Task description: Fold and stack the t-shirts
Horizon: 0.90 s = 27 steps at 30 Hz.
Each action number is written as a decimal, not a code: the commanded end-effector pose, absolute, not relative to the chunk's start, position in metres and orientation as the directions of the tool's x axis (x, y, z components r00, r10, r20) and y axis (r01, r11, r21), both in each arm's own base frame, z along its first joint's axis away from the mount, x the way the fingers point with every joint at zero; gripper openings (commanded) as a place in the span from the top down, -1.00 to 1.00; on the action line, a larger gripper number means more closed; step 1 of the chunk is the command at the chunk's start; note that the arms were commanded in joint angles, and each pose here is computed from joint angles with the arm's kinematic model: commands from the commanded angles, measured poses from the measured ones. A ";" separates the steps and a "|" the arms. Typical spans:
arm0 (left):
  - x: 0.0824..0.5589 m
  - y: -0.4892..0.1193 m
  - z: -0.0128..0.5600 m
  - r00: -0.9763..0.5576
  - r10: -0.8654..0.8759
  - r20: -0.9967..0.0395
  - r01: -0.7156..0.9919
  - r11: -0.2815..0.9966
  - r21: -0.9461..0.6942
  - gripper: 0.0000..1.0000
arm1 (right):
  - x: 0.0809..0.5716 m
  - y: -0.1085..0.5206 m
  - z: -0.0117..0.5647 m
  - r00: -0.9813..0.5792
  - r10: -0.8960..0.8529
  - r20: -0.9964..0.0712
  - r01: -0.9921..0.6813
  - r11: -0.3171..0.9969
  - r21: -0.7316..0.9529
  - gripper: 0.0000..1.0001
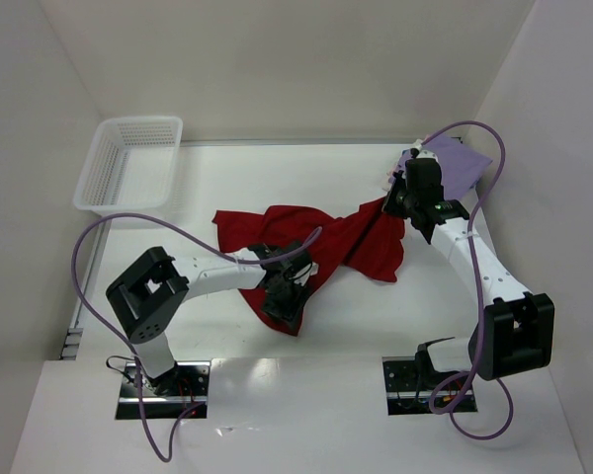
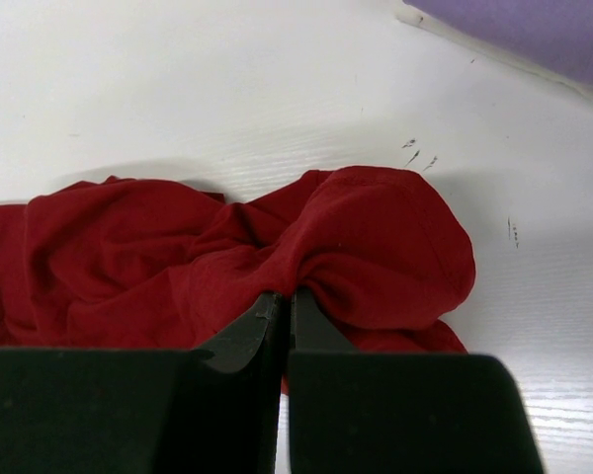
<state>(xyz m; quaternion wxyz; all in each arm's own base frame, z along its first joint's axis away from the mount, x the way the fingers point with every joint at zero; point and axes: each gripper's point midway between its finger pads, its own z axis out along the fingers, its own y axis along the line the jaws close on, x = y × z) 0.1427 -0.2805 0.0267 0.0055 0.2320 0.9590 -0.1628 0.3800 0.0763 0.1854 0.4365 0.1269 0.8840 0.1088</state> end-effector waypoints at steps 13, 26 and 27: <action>0.153 -0.282 0.052 -0.900 0.395 -0.184 0.425 0.888 -0.176 -0.33 | 0.385 0.070 0.204 -0.519 0.325 -0.791 0.121 0.944 0.308 0.98; 0.136 -0.293 0.051 -0.875 0.453 -0.173 0.479 0.861 -0.169 -0.15 | 0.384 0.070 0.200 -0.526 0.323 -0.786 0.124 0.944 0.305 0.98; 0.132 -0.292 0.048 -0.872 0.463 -0.157 0.485 0.860 -0.160 -0.15 | 0.384 0.070 0.200 -0.526 0.323 -0.786 0.124 0.944 0.305 0.96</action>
